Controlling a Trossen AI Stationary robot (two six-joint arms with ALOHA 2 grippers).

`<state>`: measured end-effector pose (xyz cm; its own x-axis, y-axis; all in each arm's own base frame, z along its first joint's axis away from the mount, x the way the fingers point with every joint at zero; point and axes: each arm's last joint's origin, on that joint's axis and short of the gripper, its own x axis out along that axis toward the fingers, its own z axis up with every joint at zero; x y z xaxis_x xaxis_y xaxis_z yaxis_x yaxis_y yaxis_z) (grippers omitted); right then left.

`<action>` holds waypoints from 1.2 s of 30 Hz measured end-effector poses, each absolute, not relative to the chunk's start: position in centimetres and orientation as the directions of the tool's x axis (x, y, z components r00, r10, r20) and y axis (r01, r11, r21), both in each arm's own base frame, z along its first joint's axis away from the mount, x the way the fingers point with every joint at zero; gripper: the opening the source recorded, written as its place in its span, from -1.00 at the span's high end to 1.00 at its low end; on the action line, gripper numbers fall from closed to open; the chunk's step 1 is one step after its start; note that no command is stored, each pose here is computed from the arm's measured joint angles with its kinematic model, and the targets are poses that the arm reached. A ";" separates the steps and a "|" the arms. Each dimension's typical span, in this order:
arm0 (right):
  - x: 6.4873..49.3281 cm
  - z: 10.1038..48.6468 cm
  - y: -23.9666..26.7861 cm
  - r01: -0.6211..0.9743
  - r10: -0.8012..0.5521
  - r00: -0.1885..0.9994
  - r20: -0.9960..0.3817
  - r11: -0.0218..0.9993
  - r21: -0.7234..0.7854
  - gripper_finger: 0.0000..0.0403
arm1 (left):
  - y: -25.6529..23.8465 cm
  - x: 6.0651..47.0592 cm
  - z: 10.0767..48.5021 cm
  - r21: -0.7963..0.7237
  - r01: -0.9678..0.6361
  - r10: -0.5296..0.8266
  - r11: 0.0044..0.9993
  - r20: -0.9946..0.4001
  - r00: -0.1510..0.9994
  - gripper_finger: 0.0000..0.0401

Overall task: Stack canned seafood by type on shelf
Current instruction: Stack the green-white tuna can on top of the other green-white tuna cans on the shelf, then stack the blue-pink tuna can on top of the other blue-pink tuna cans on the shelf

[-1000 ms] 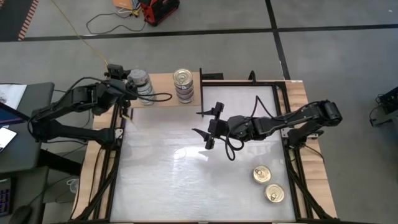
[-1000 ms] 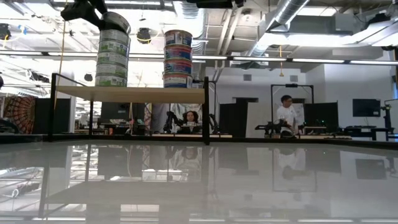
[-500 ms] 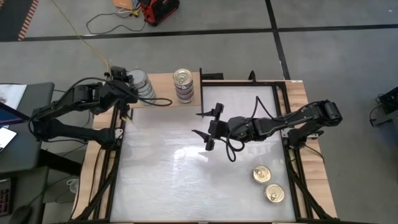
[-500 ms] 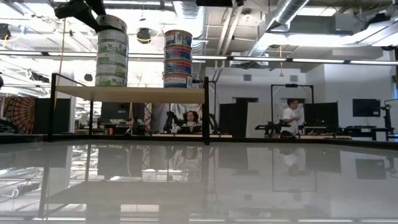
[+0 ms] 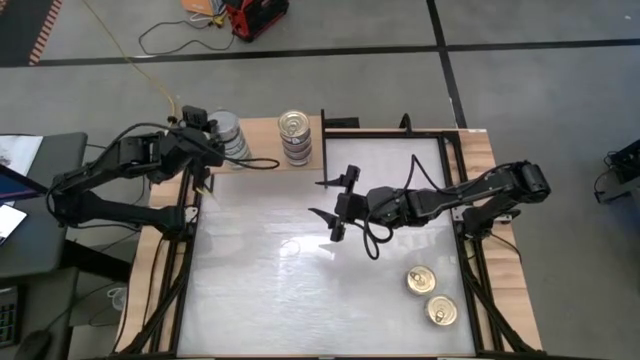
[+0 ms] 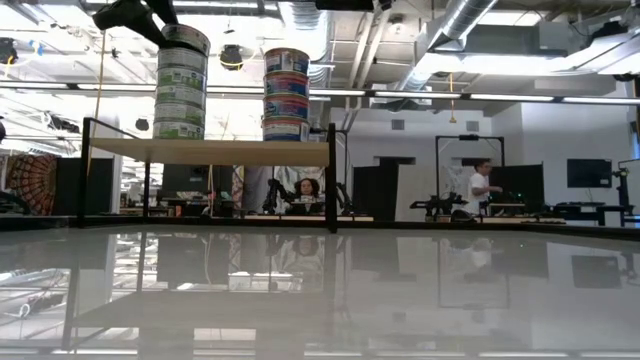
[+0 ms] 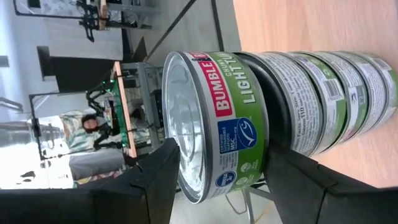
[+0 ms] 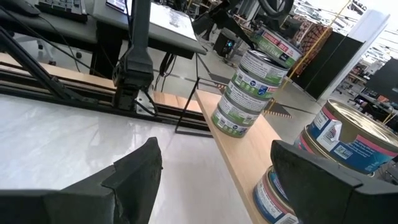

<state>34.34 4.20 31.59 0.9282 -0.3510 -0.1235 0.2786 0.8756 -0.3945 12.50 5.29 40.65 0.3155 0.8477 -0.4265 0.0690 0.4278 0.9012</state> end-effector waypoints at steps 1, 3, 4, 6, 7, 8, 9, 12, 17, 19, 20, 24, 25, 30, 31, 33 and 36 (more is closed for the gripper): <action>34.3 31.6 4.2 0.279 -0.351 0.928 -0.124 0.876 -0.394 -0.65 | 5.3 12.5 40.6 0.901 0.070 0.847 0.428 -0.427 0.316 -0.07; 34.3 31.6 4.2 0.278 -0.351 0.928 -0.124 0.876 -0.395 -0.65 | 5.3 12.5 40.6 0.899 0.072 0.844 0.432 -0.432 0.317 -0.07; 34.3 31.6 4.2 0.278 -0.351 0.928 -0.124 0.876 -0.395 -0.65 | 5.3 12.5 40.6 0.899 0.075 0.845 0.432 -0.432 0.315 -0.07; 34.3 31.6 4.2 0.278 -0.351 0.928 -0.124 0.876 -0.395 -0.65 | 5.3 12.4 40.6 0.903 0.078 0.852 0.422 -0.425 0.306 -0.07; 34.3 31.6 4.2 0.278 -0.351 0.928 -0.124 0.876 -0.395 -0.65 | 5.3 12.4 40.8 0.904 0.077 0.854 0.420 -0.423 0.303 -0.07; 34.3 31.6 4.2 0.278 -0.351 0.928 -0.124 0.876 -0.395 -0.65 | 5.3 12.3 41.0 0.904 0.066 0.853 0.422 -0.420 0.308 -0.07; 34.3 31.6 4.2 0.278 -0.351 0.928 -0.124 0.876 -0.395 -0.65 | 5.2 12.2 41.4 0.903 0.050 0.850 0.426 -0.418 0.320 -0.07; 34.3 31.6 4.2 0.279 -0.351 0.928 -0.123 0.876 -0.395 -0.65 | 5.1 12.0 42.2 0.885 0.031 0.827 0.465 -0.446 0.342 -0.07; 34.3 31.6 4.2 0.280 -0.351 0.928 -0.121 0.876 -0.394 -0.65 | 5.0 12.2 41.9 0.828 0.070 0.776 0.556 -0.548 0.312 -0.07; 34.3 31.6 4.2 0.280 -0.351 0.928 -0.121 0.876 -0.393 -0.65 | 5.1 12.4 41.7 0.821 0.079 0.773 0.566 -0.561 0.294 -0.07; 34.3 31.6 4.2 0.281 -0.351 0.928 -0.121 0.877 -0.390 -0.65 | 5.1 12.6 41.6 0.823 0.078 0.778 0.562 -0.559 0.287 -0.07; 34.3 31.6 4.4 0.276 -0.347 0.930 -0.122 0.878 -0.390 -0.65 | 5.2 12.7 41.8 0.838 0.069 0.796 0.542 -0.538 0.279 -0.07; 34.3 31.6 4.4 0.275 -0.345 0.931 -0.122 0.879 -0.390 -0.65 | 5.2 12.7 41.8 0.840 0.066 0.797 0.539 -0.533 0.283 -0.07; 34.3 31.6 4.5 0.272 -0.344 0.931 -0.123 0.878 -0.394 -0.65 | 4.7 12.4 43.2 0.847 0.040 0.788 0.530 -0.510 0.344 -0.07; 34.3 31.6 4.5 0.272 -0.344 0.931 -0.124 0.878 -0.395 -0.65 | 4.5 12.4 43.5 0.849 0.035 0.785 0.527 -0.502 0.364 -0.07; 34.3 31.6 4.5 0.271 -0.344 0.930 -0.126 0.877 -0.396 -0.65 | 4.2 12.4 44.0 0.856 0.041 0.776 0.515 -0.487 0.401 -0.07; 34.3 31.6 4.5 0.270 -0.344 0.930 -0.128 0.877 -0.397 -0.65 | 3.6 12.6 44.2 0.858 0.049 0.758 0.512 -0.478 0.445 -0.07</action>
